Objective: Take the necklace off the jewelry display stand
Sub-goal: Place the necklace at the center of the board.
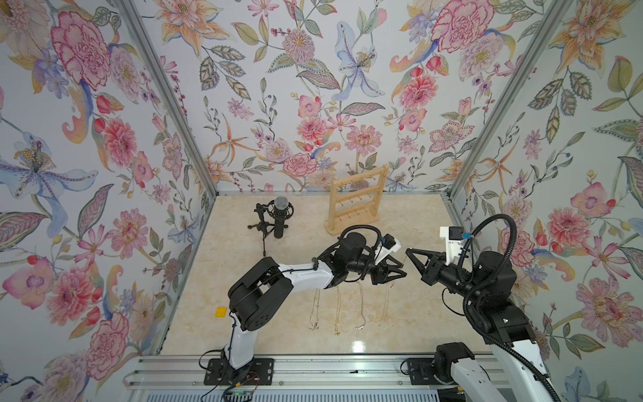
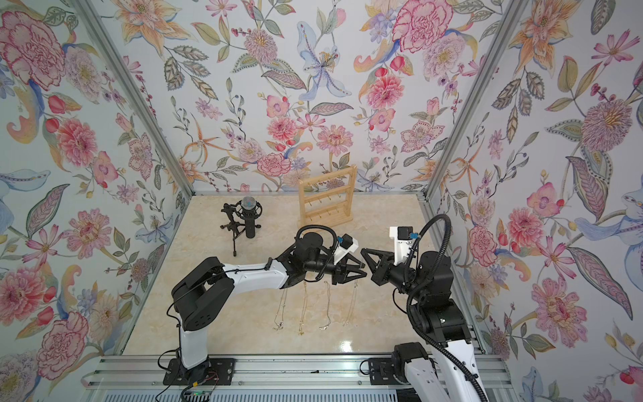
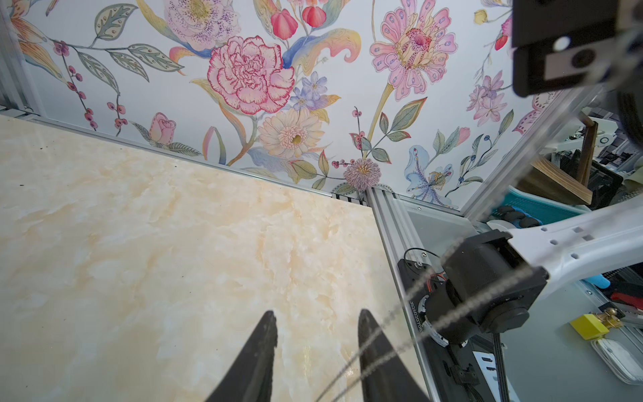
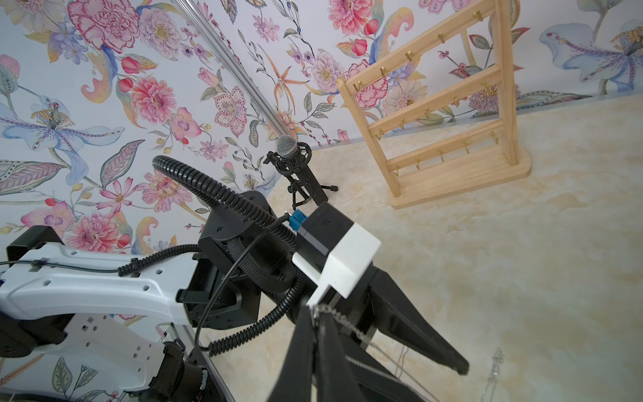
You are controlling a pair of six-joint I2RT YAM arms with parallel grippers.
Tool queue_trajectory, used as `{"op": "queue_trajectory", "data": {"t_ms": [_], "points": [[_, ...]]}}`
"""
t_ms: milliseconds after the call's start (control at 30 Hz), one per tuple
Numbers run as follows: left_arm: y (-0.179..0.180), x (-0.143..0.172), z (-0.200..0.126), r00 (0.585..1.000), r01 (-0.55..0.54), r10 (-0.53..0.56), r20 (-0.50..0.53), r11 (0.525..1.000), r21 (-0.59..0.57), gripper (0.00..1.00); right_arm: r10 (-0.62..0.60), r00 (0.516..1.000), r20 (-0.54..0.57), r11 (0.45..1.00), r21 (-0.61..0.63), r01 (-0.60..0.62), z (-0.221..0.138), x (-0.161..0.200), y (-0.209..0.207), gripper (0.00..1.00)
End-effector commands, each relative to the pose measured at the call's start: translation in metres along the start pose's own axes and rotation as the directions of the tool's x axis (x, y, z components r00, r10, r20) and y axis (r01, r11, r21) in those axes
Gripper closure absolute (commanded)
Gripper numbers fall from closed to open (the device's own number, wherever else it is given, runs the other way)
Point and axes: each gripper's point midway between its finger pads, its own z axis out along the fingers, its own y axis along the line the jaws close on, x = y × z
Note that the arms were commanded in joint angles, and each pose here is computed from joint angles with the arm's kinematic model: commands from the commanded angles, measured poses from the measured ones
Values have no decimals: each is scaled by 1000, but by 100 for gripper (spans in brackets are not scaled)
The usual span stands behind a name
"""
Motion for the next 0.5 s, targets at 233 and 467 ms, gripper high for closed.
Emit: {"op": "queue_trajectory", "data": {"t_ms": [233,467], "points": [[-9,25,12,998,60,-61,21,997,54,64,-32,999,36,999,21,31,-9,-12,4,100],[-9,40,17,996,86,-87,9,995,58,65,-32,999,37,999,37,31,-10,-13,2,100]]}}
